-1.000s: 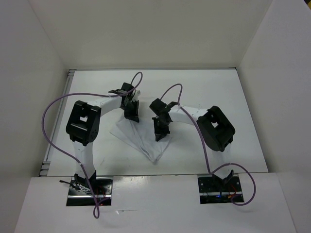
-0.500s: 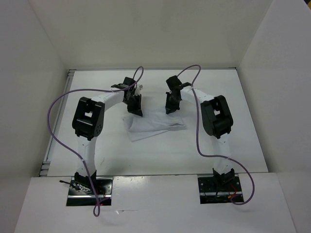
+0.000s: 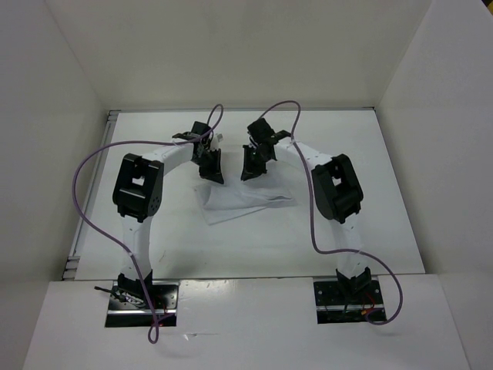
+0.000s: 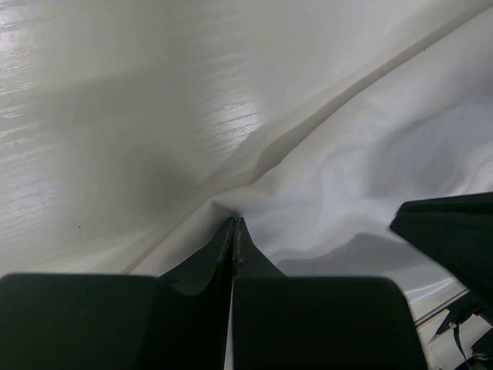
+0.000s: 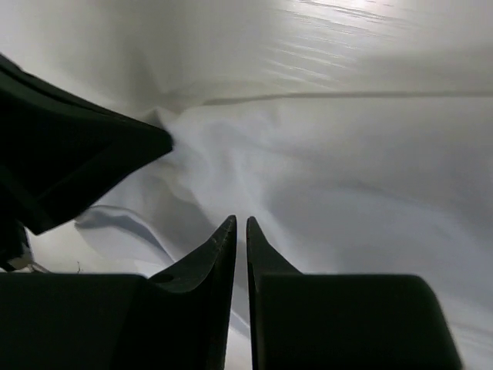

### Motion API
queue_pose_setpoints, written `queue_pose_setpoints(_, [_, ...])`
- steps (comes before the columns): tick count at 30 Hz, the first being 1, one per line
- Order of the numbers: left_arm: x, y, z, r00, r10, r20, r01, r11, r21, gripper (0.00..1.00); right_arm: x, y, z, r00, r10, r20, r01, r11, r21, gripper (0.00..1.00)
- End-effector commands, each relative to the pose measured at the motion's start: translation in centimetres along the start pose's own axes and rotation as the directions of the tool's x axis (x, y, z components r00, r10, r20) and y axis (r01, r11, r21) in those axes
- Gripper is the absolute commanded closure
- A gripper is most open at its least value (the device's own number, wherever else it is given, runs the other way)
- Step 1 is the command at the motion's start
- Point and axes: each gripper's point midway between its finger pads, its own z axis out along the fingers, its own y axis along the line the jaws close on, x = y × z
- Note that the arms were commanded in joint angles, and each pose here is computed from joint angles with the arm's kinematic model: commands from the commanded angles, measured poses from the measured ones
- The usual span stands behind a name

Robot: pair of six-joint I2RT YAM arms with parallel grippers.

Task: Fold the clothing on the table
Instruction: Fold the skirt

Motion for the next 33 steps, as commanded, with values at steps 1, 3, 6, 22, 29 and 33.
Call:
queue_pose_setpoints(1, [-0.7, -1.1, -1.1, 1.0, 0.005, 0.026, -0.006, 0.999, 0.032, 1.0, 0.6, 3.8, 1.5, 0.998, -0.059, -0.016, 0.057, 0.993, -0.101, 0.86])
queue_pose_setpoints(3, [-0.7, -0.4, -1.1, 1.0, -0.006, 0.025, 0.005, 1.0, 0.017, 1.0, 1.0, 4.9, 1.8, 0.997, -0.067, -0.026, 0.064, 0.991, -0.116, 0.86])
queue_pose_setpoints(6, [-0.6, -0.3, -0.9, 1.0, -0.005, 0.026, 0.005, 1.0, 0.017, 1.0, 2.0, 6.6, 1.9, 0.996, -0.086, -0.038, 0.079, 0.985, -0.155, 0.86])
queue_pose_setpoints(22, [-0.1, 1.5, -1.0, 0.999, -0.037, 0.026, 0.037, 0.999, -0.004, 1.0, 11.0, 8.6, -8.3, 0.98, -0.183, -0.081, 0.166, 0.97, -0.178, 0.86])
queue_pose_setpoints(29, [-2.5, -2.3, -7.3, 0.988, -0.007, 0.153, -0.005, 0.997, 0.081, 0.75, 1.5, 1.4, -8.6, 0.995, -0.043, 0.089, 0.045, 0.999, -0.026, 0.5])
queue_pose_setpoints(33, [-2.0, -3.9, -10.8, 0.978, 0.016, 0.207, -0.039, 0.993, 0.11, 0.71, -2.7, -3.6, -9.6, 0.984, -0.004, 0.178, -0.009, 0.998, 0.068, 0.39])
